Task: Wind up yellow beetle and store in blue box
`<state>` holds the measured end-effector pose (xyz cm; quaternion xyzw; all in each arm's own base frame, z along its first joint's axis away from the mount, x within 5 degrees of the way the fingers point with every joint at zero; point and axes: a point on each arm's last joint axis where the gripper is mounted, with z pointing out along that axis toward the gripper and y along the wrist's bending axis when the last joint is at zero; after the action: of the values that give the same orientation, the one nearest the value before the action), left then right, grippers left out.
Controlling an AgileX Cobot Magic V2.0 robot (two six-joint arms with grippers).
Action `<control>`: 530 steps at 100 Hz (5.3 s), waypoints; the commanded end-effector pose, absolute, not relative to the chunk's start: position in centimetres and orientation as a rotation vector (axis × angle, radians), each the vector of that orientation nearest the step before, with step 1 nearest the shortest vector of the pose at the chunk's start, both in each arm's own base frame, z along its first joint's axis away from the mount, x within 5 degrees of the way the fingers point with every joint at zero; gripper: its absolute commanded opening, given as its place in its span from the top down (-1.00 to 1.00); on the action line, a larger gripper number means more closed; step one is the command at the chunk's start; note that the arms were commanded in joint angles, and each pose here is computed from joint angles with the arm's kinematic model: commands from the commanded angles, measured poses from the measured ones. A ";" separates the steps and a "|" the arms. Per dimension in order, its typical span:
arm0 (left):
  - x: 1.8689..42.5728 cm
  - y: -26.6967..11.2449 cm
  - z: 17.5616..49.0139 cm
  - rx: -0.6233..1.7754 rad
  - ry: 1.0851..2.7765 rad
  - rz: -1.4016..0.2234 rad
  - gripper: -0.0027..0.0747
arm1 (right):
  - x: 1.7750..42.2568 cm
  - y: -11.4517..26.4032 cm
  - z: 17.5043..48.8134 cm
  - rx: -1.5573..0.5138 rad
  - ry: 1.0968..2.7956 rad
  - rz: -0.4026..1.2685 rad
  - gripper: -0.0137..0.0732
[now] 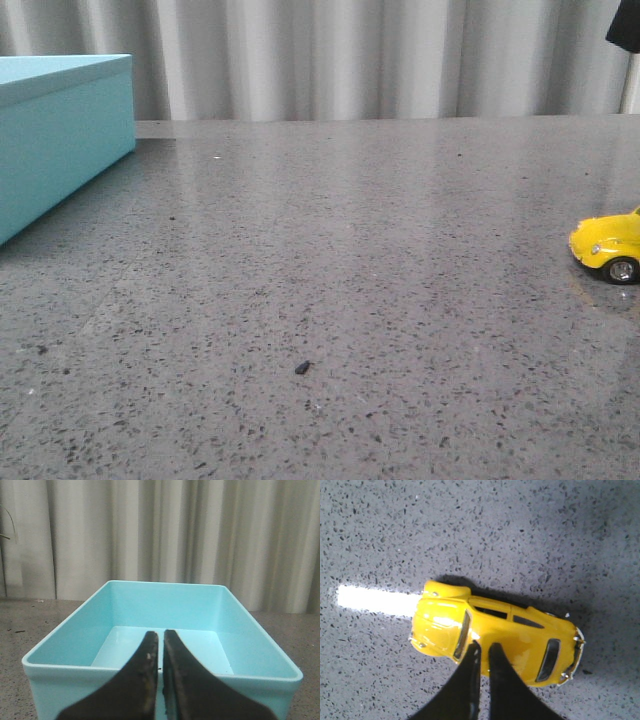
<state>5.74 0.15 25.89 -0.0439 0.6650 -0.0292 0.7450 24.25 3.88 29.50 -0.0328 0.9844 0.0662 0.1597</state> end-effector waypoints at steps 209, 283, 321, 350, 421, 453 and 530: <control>5.6 0.2 27.8 -0.096 1.353 -0.072 0.99 | 24.5 -0.8 27.5 0.093 2.952 -0.101 0.78; 5.6 0.2 27.8 -0.096 1.353 -0.072 0.99 | 20.9 -1.2 37.0 0.170 2.570 -0.018 0.78; 5.6 0.2 27.8 -0.096 1.353 -0.072 0.99 | 19.2 -1.1 38.6 0.166 2.498 -0.016 0.78; 5.6 0.2 27.8 -0.096 1.353 -0.072 0.99 | 19.2 -1.1 38.6 0.166 2.494 -0.016 0.78; 5.3 0.1 29.6 -0.093 1.308 -0.073 0.99 | 19.2 -1.1 38.7 0.166 2.482 -0.013 0.78; 6.6 -0.1 34.3 -0.066 1.398 -0.111 0.99 | 18.1 -1.1 40.5 0.154 2.323 -0.009 0.78; 16.6 -6.5 40.0 0.387 1.731 -0.223 0.99 | 7.4 -0.5 46.0 0.124 1.835 -0.001 0.78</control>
<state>15.91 -5.52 37.97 0.1459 0.7794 -0.0895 0.6027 8.16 -0.49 44.56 0.0547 0.8276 0.0038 0.5586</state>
